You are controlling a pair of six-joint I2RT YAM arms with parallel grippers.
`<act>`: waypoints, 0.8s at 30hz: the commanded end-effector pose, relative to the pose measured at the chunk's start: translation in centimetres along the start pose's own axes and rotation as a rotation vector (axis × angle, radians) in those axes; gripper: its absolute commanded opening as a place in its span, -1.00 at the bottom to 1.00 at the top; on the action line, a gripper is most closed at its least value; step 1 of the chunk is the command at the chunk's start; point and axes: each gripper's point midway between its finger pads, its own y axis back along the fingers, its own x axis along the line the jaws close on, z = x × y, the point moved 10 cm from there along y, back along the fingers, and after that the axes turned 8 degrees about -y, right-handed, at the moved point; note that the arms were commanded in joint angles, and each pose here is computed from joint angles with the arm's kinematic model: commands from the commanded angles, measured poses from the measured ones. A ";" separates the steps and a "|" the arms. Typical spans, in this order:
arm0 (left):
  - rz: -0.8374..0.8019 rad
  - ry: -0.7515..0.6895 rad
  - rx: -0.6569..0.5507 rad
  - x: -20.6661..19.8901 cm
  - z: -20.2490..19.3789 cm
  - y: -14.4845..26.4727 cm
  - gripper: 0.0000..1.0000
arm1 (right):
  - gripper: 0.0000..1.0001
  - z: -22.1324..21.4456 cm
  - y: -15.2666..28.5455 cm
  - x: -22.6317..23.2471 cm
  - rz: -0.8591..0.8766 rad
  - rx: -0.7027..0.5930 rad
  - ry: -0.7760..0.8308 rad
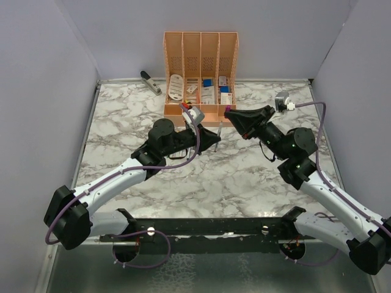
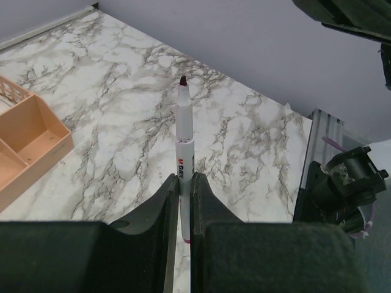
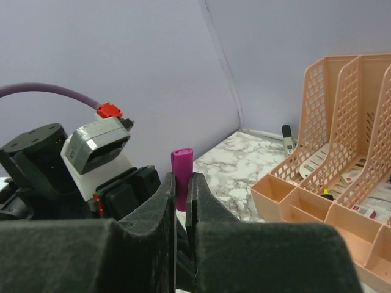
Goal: Insert the pens into the pen caps
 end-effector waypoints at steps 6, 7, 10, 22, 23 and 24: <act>-0.061 -0.009 -0.054 -0.8 1.6 -0.1 -1.00 | -0.98 0.5 0.4 0.8 0.106 -0.058 0.027; -0.067 -0.011 -0.056 -0.8 1.7 -0.1 -1.00 | -0.98 0.3 0.3 0.7 0.105 -0.055 0.029; -0.076 -0.017 -0.061 -1.0 1.8 0.1 -1.00 | -0.97 0.1 0.3 0.5 0.098 -0.050 0.034; -0.106 -0.002 -0.093 -1.5 2.7 0.3 -1.00 | -0.98 -0.5 0.5 0.0 0.086 -0.014 0.079; -0.108 -0.002 -0.098 -1.5 2.8 0.3 -1.00 | -0.97 -0.6 0.5 0.0 0.086 -0.013 0.084; -0.111 -0.002 -0.104 -1.5 3.0 0.4 -1.00 | -0.97 -0.6 0.5 0.0 0.085 -0.011 0.085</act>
